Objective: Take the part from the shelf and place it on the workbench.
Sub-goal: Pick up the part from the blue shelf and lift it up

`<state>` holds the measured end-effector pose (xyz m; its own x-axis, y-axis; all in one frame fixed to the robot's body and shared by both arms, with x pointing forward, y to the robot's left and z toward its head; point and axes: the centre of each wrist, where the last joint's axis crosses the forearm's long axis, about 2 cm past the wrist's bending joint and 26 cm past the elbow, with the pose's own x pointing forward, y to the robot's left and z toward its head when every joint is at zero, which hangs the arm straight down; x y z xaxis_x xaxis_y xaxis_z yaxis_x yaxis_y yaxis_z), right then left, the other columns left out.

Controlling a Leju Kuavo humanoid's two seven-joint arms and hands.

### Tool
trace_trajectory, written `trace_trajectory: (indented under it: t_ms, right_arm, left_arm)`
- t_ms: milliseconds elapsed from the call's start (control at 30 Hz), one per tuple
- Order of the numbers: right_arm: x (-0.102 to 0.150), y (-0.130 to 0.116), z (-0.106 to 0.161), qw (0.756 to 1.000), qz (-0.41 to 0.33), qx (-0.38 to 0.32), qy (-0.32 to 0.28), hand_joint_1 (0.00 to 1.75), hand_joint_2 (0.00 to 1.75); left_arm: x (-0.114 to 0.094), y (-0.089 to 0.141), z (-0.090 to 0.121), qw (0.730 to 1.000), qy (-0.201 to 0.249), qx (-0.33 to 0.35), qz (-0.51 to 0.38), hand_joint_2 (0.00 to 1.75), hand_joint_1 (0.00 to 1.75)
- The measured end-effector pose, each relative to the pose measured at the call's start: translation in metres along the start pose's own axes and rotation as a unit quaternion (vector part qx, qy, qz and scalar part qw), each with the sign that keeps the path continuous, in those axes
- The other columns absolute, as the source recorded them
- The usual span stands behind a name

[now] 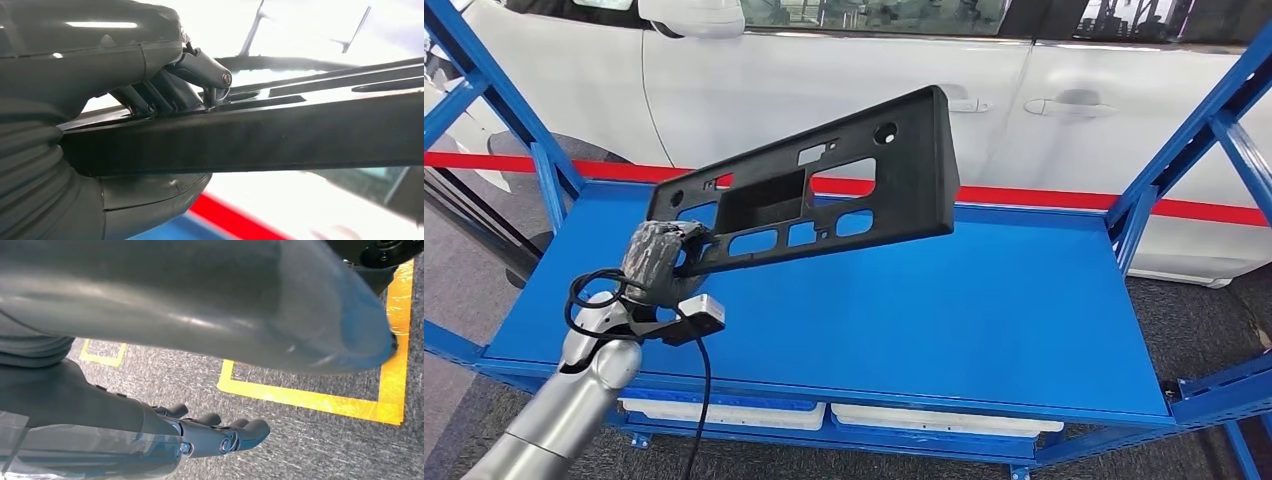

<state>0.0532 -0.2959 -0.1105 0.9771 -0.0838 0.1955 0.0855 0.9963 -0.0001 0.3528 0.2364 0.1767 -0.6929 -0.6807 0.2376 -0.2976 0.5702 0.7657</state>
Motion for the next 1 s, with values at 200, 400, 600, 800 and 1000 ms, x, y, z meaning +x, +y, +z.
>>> trace_trajectory:
  t_ms: [200, 400, 600, 800, 1000]
  right_arm:
    - [0.0, 0.001, 0.0, 1.0, -0.002, -0.001, -0.001, 0.0, 0.0]
    - [0.0, 0.0, 0.0, 1.0, -0.003, -0.003, 0.0, 0.0, 0.0]
    - [0.001, 0.001, 0.0, 1.0, -0.005, -0.001, -0.001, 0.0, 0.0]
    - [0.002, 0.0, 0.0, 1.0, -0.008, -0.001, -0.001, 0.0, 0.0]
    - [0.002, 0.002, 0.0, 1.0, -0.009, 0.0, 0.0, 0.0, 0.0]
  left_arm:
    - [0.009, 0.022, -0.002, 0.989, -0.049, 0.041, -0.134, 1.75, 1.75]
    - [0.004, 0.031, 0.004, 0.973, -0.063, 0.021, -0.222, 1.75, 1.75]
    - [-0.002, 0.039, 0.005, 0.964, -0.068, 0.014, -0.256, 1.75, 1.75]
    - [-0.005, 0.04, 0.007, 0.964, -0.07, 0.009, -0.257, 1.75, 1.75]
    - [-0.004, 0.041, 0.003, 0.965, -0.073, 0.016, -0.251, 1.75, 1.75]
